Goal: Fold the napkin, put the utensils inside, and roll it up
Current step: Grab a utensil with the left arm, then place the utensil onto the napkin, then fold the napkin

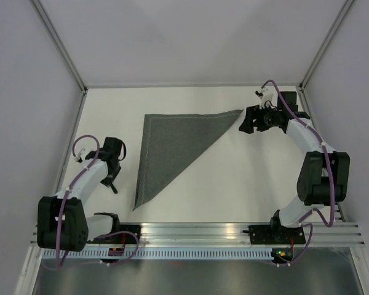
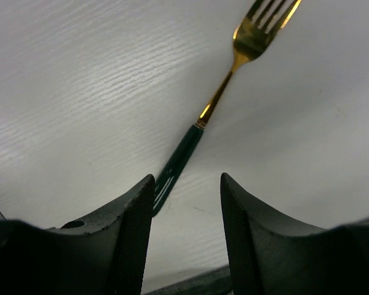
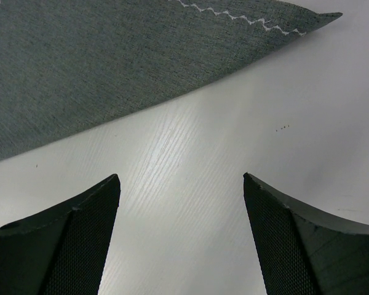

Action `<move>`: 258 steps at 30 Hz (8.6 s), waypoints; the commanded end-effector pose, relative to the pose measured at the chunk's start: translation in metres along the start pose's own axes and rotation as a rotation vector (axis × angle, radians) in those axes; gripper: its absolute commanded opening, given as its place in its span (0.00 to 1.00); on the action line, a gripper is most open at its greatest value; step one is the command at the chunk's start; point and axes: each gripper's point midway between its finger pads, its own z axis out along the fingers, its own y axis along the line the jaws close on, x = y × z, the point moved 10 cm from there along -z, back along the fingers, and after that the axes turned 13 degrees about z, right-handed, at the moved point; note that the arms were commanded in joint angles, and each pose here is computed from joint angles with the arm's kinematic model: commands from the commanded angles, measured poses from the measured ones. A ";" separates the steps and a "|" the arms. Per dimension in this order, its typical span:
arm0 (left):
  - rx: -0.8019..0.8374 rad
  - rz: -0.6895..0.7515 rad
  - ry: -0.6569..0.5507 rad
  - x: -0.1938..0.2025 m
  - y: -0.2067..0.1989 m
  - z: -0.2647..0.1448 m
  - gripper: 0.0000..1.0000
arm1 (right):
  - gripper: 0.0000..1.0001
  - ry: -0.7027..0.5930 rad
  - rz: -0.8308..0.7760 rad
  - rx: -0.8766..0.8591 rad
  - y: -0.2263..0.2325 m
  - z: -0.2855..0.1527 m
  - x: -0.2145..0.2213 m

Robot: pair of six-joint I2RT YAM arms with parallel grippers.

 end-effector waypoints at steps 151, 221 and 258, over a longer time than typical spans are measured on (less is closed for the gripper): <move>1.115 1.598 -0.015 0.103 -0.258 -0.067 0.11 | 0.85 0.023 -0.007 0.031 -0.002 -0.017 -0.001; 0.891 0.336 -0.547 -0.100 0.003 -0.259 0.70 | 0.68 -0.065 -1.046 -0.536 0.376 0.100 0.275; 0.817 0.414 -0.527 -0.089 -0.009 -0.238 0.70 | 0.46 -0.180 -1.142 -0.452 0.391 0.159 0.306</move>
